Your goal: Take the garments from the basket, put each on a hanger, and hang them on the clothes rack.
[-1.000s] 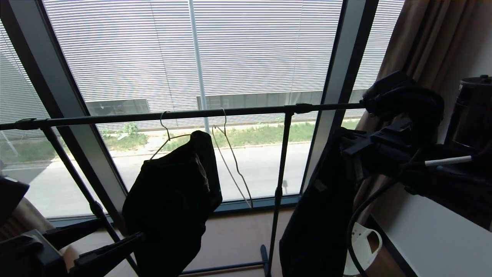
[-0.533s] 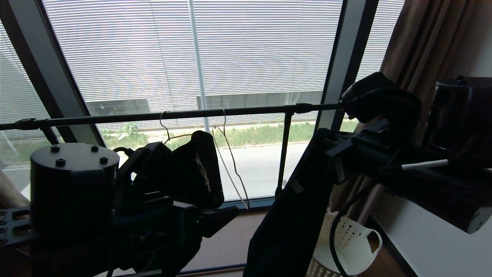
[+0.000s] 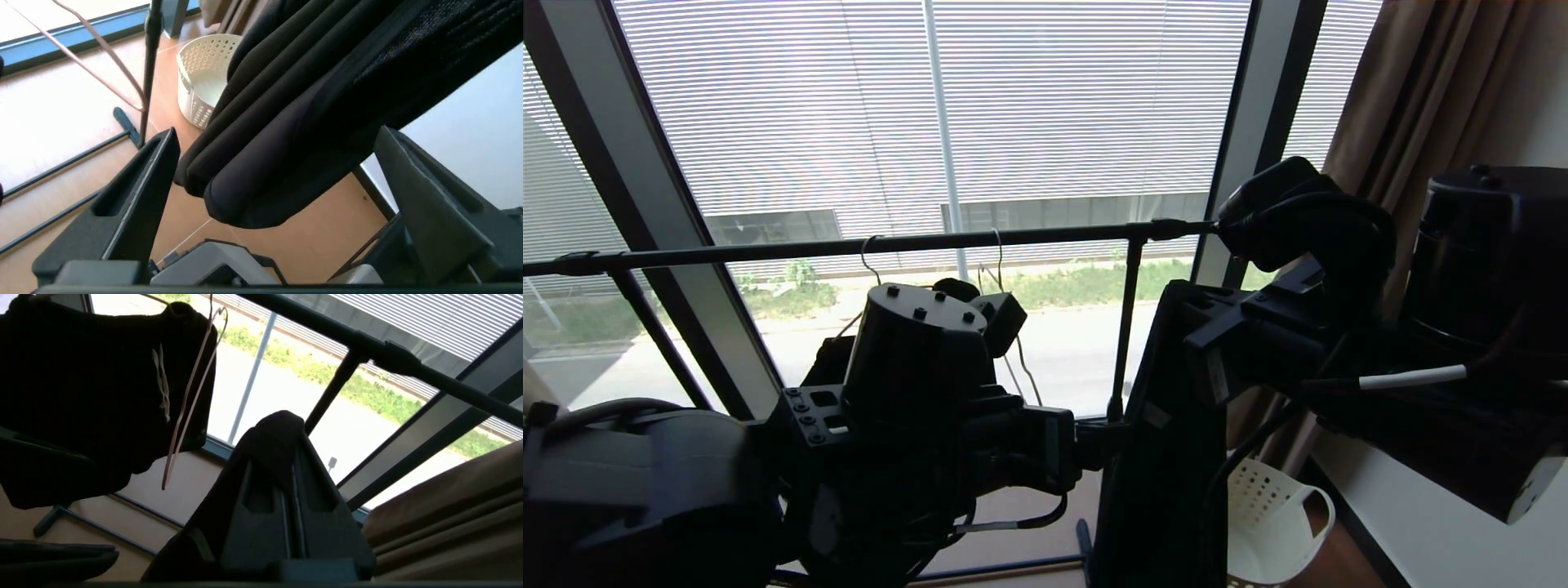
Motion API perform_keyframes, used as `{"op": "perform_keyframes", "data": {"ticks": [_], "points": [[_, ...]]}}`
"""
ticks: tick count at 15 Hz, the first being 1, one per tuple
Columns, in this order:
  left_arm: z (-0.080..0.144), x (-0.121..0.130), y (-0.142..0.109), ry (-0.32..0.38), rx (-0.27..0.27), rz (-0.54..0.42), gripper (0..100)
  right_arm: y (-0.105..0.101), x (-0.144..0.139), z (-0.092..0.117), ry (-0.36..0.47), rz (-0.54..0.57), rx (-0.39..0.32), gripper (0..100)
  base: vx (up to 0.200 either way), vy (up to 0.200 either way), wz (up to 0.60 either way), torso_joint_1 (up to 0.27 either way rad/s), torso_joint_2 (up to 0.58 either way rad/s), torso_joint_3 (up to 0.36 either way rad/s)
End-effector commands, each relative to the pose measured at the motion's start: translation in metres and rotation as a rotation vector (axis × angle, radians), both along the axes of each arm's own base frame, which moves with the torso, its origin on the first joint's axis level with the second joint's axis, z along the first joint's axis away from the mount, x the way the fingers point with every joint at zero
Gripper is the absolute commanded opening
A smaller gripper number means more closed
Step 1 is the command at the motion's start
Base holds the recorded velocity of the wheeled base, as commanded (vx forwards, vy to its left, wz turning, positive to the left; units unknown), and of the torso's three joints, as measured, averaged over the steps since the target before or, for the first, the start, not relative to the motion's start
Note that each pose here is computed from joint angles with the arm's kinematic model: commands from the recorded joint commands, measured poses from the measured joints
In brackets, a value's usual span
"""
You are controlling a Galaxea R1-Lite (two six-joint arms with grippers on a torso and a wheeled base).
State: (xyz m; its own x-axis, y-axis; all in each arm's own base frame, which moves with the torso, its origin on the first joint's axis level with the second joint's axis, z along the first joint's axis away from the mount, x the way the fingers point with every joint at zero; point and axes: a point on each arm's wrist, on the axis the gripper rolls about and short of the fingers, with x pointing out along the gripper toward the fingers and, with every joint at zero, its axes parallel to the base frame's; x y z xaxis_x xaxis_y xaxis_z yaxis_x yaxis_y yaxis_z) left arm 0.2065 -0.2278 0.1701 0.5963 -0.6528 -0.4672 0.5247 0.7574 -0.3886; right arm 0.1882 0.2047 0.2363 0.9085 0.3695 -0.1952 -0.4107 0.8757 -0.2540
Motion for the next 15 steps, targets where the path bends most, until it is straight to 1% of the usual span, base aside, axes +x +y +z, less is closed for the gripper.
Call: {"op": "perform_keyframes", "data": {"ticks": [1,4,6,8,11,15], "points": [[-0.013,0.010,-0.012,0.025,0.025,-0.003,100,0.000,0.000,-0.001,0.003,0.001,-0.001,0,0.000,0.000,0.00,0.000,0.00,0.000],[-0.016,0.012,-0.015,0.029,0.030,-0.003,100,-0.001,-0.001,-0.001,0.002,0.001,0.000,0,0.000,0.000,0.00,0.000,0.00,0.000],[-0.017,0.009,-0.011,0.039,0.031,0.008,100,0.000,-0.001,-0.001,0.003,0.002,0.003,0,0.000,0.000,0.00,0.000,0.00,0.000],[-0.014,0.005,-0.007,0.033,0.028,0.010,100,0.006,-0.004,0.000,0.002,0.024,0.008,0,0.000,0.000,0.00,0.000,0.00,0.000],[-0.014,0.011,-0.013,0.029,0.025,0.013,100,0.010,-0.007,-0.002,0.010,0.039,0.012,0,0.000,0.000,0.00,0.000,0.00,0.000],[-0.025,0.043,-0.033,0.022,0.036,0.058,100,0.000,-0.016,0.003,0.003,0.045,0.039,0,0.000,0.000,0.00,0.000,0.00,0.000]]}}
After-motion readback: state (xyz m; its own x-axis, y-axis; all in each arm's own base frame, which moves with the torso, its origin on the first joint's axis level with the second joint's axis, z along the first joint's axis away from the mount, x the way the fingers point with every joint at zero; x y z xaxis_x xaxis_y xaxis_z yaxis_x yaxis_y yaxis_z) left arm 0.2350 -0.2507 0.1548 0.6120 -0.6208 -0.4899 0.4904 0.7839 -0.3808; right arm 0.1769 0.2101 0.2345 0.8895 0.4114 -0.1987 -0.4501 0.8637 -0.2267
